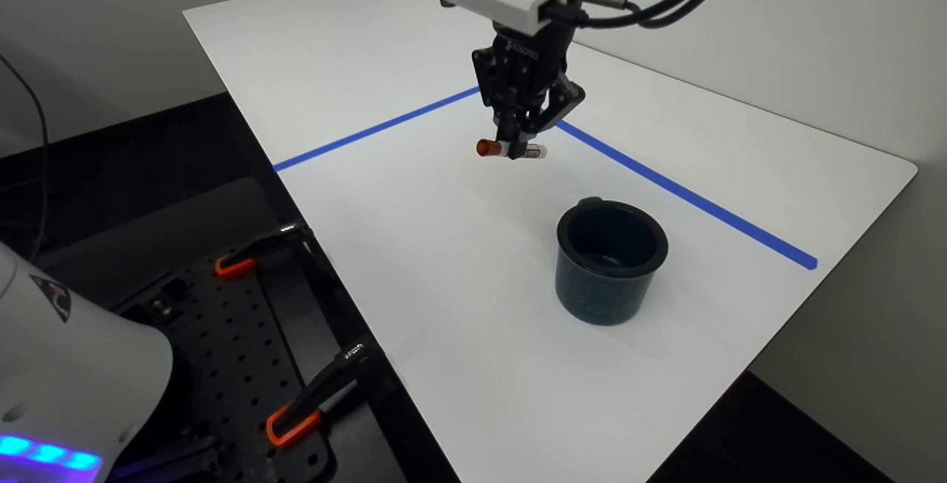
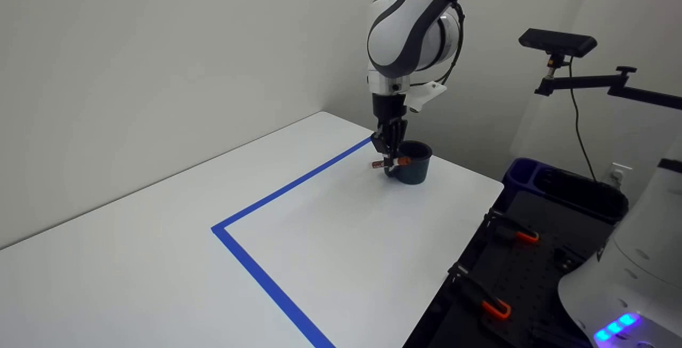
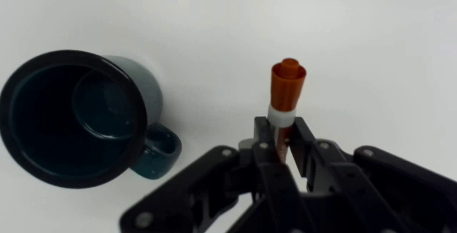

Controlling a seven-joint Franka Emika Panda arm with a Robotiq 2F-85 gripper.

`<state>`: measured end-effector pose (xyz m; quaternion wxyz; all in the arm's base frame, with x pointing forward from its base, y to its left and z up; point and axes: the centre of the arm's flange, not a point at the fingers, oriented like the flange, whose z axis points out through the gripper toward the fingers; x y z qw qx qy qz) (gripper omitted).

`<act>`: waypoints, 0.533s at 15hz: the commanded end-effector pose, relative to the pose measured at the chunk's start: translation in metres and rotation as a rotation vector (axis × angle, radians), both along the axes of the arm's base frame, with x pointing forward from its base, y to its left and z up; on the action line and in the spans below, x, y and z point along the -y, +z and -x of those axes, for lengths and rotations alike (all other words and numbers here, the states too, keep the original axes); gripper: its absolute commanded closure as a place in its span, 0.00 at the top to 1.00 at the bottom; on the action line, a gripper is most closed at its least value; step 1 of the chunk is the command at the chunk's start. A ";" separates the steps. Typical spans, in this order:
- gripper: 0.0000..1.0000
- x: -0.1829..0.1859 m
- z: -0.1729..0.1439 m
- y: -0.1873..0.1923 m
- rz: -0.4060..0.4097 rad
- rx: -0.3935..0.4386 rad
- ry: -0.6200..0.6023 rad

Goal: Remove the marker from the cup and put it on the table inside the border

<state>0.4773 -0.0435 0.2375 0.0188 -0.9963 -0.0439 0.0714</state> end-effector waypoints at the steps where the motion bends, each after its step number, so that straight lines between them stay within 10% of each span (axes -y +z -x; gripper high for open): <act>1: 0.05 -0.007 0.006 -0.022 -0.015 0.063 -0.018; 8: 0.05 -0.009 0.013 -0.065 0.011 0.157 -0.029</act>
